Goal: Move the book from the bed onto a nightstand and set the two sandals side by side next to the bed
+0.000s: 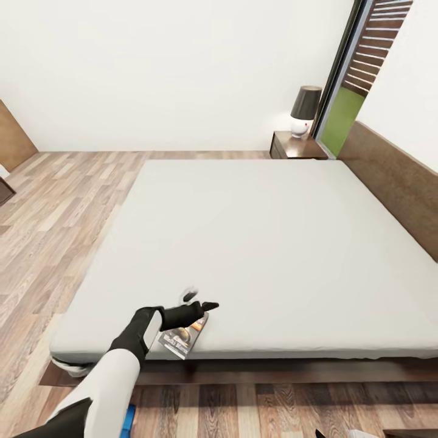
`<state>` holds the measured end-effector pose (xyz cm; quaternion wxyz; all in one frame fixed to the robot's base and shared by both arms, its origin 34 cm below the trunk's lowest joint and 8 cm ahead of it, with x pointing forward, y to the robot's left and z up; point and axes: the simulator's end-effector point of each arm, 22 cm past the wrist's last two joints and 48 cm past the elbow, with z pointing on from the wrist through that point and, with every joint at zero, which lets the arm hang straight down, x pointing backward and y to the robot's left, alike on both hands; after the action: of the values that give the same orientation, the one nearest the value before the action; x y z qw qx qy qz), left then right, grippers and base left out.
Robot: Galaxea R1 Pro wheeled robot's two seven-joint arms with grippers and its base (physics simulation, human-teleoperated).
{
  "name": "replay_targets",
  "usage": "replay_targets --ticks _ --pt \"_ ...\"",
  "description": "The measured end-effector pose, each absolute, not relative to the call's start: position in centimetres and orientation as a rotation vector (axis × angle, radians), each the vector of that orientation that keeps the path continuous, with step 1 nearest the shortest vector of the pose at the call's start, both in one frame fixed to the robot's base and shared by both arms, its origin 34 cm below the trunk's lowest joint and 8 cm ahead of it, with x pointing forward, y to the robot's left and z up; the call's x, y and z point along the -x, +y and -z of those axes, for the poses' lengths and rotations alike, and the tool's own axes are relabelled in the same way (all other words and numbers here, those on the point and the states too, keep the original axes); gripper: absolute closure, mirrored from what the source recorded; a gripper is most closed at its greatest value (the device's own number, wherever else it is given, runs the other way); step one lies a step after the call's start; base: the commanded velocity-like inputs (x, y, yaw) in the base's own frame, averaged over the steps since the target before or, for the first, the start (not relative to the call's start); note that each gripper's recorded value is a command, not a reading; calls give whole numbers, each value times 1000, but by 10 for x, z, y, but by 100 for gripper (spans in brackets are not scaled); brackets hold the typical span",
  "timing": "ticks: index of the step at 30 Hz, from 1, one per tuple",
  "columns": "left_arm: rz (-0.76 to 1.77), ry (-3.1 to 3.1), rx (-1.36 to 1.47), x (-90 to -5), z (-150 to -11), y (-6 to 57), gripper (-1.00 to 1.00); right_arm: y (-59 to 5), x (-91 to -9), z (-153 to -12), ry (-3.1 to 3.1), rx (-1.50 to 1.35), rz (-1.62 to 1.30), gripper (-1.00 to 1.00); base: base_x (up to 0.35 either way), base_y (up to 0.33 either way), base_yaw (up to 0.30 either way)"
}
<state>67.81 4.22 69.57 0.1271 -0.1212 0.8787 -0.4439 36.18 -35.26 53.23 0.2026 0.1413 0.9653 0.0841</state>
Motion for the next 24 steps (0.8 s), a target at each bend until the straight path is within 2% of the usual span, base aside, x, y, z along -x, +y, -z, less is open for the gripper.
replay_targets --ticks 8,13,17,24 --pt "1333 2627 313 -653 -697 27 -100 -353 -360 -542 2695 -394 -234 -100 0 0 0" --pt "1325 2650 347 -637 -688 68 -100 -353 -360 -548 2694 -394 -234 -100 0 0 0" --pt "1453 2701 281 -574 -677 77 -100 -353 -359 -553 2694 -394 -234 -100 0 0 0" --pt "1457 2761 136 -501 -660 83 -100 -353 -357 -561 2695 -394 -233 -100 0 0 0"
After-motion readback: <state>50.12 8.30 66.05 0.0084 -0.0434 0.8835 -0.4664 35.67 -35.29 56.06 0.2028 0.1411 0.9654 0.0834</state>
